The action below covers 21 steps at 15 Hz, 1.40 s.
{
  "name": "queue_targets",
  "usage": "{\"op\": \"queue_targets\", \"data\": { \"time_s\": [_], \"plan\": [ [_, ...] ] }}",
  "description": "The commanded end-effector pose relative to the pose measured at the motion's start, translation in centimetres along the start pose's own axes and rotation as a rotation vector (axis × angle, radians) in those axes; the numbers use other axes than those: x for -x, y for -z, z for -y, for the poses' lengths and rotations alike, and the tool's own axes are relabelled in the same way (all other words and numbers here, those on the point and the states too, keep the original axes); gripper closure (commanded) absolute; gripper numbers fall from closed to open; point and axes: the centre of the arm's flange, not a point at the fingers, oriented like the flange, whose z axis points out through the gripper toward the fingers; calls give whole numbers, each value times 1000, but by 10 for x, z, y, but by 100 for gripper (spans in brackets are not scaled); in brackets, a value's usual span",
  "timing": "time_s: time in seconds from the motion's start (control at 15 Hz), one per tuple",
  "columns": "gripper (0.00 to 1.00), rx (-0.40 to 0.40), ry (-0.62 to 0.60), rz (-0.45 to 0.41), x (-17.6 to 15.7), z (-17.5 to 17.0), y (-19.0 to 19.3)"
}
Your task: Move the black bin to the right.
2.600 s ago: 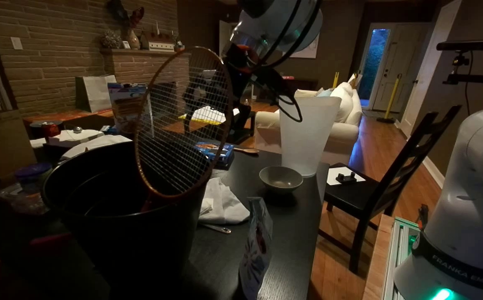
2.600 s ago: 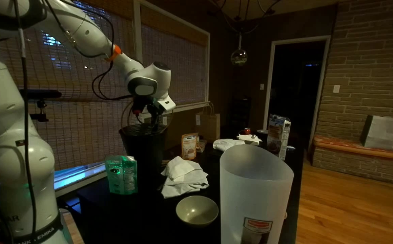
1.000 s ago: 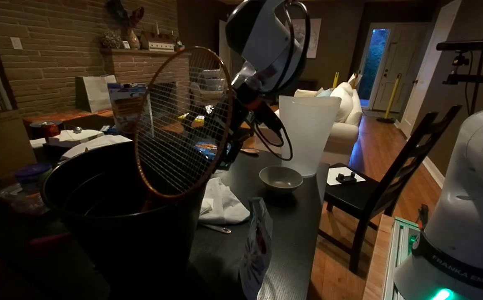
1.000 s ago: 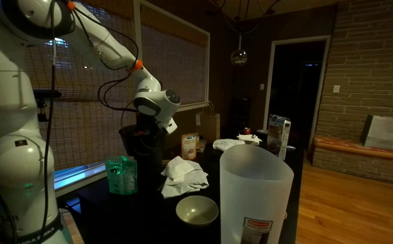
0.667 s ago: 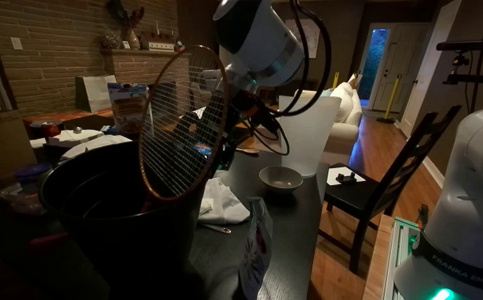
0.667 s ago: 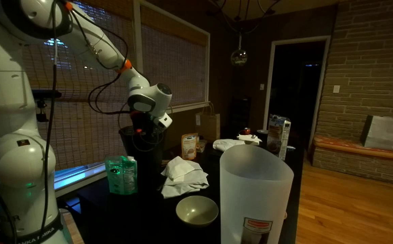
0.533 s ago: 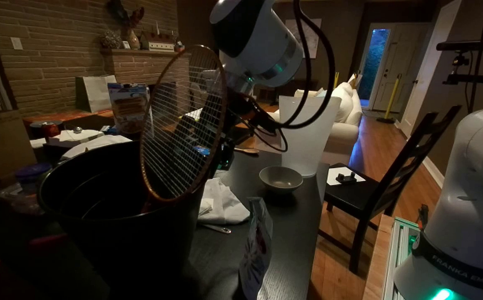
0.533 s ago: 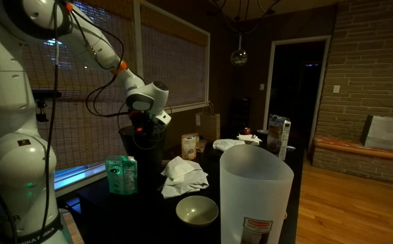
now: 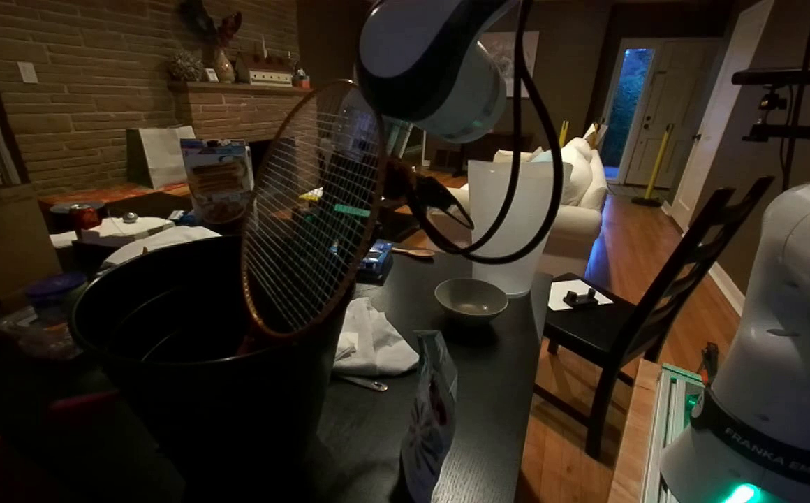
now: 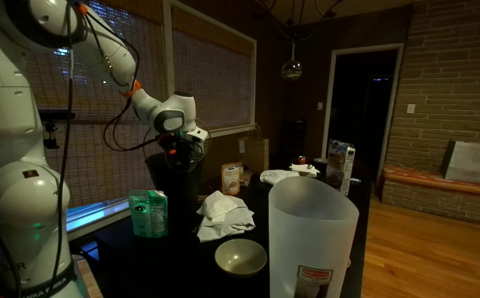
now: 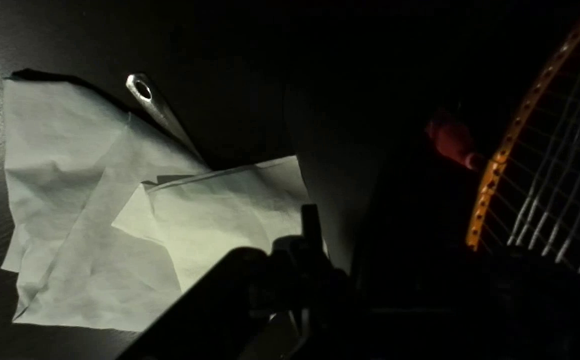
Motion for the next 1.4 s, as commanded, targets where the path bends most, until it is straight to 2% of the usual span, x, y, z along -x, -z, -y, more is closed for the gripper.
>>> {"op": "queue_targets", "data": {
  "time_s": [0.0,0.13,0.4,0.6,0.73,0.93,1.2,1.27,1.33],
  "plan": [
    [88,31,-33,-60,3,4,6],
    [99,24,-45,-58,3,5,7],
    [99,-42,-41,1,7,13,20],
    [99,-119,-57,-27,6,9,73],
    [99,-143,-111,-115,0,2,114],
    [99,-131,-196,-263,-16,-21,180],
    [99,-101,-330,-444,-45,-77,265],
    [95,-111,-269,-381,-36,-66,224],
    [95,-104,-294,-414,-40,-80,241]
  ]
}}
